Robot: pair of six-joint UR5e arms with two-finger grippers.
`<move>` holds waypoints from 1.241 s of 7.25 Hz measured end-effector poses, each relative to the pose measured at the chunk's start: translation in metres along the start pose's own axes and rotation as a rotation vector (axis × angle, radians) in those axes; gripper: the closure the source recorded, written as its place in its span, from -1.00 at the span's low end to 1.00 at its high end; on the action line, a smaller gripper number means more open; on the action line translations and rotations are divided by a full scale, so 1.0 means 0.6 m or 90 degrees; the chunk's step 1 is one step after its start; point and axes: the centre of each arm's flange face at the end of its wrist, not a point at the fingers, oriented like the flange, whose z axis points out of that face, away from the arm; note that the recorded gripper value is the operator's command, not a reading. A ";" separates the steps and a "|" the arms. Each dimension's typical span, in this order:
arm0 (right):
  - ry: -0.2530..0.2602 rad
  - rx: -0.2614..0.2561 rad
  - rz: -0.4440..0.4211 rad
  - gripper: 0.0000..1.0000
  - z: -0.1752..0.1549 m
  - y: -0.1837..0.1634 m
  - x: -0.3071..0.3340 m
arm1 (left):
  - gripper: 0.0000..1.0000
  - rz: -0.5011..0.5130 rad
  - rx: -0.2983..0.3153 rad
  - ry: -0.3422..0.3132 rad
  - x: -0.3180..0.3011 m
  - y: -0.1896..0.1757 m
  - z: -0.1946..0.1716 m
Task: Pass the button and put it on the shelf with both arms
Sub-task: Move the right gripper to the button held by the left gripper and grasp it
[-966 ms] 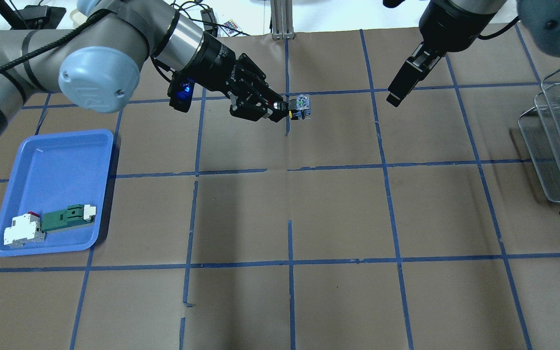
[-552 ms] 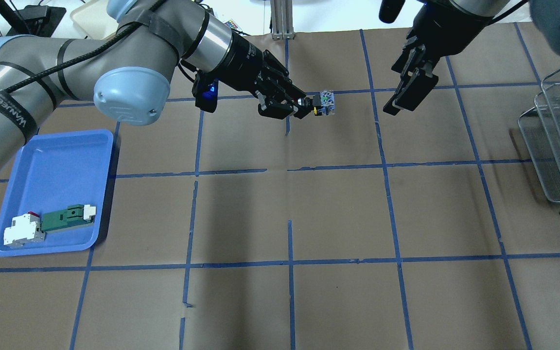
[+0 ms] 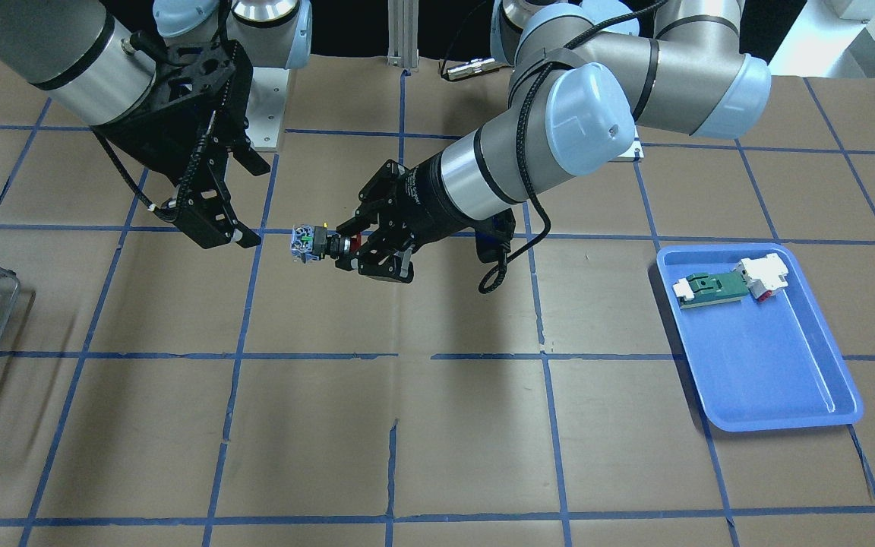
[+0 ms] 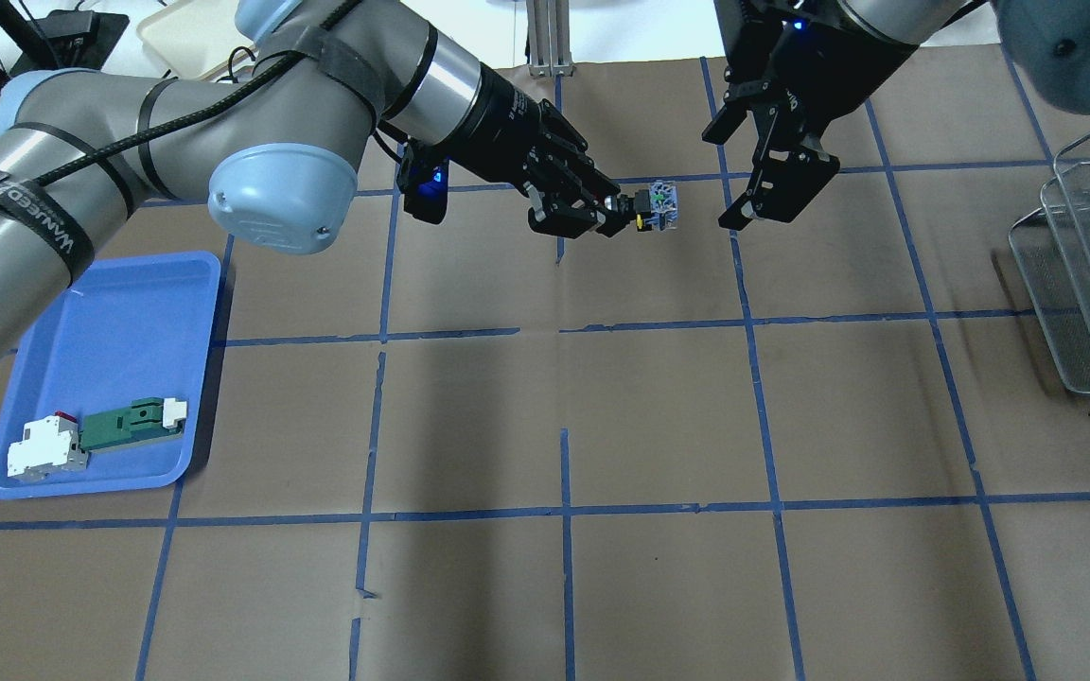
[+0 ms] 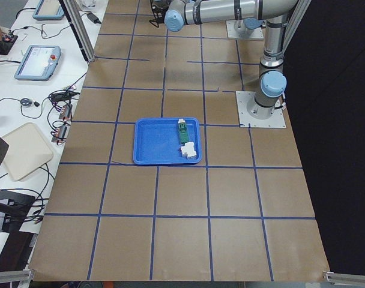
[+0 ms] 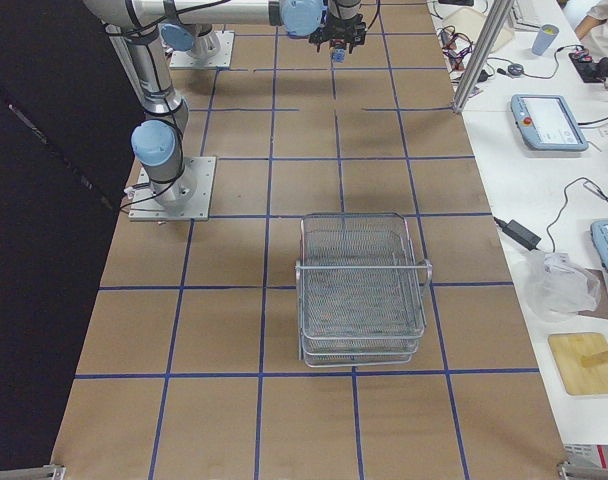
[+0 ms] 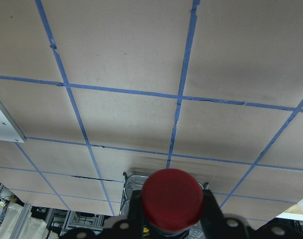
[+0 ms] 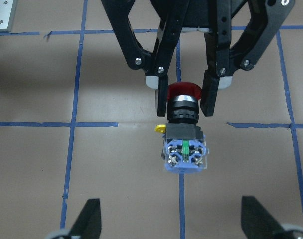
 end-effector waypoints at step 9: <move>-0.049 0.024 0.032 -0.45 0.077 -0.013 0.024 | 1.00 0.007 -0.004 0.000 -0.018 0.024 0.003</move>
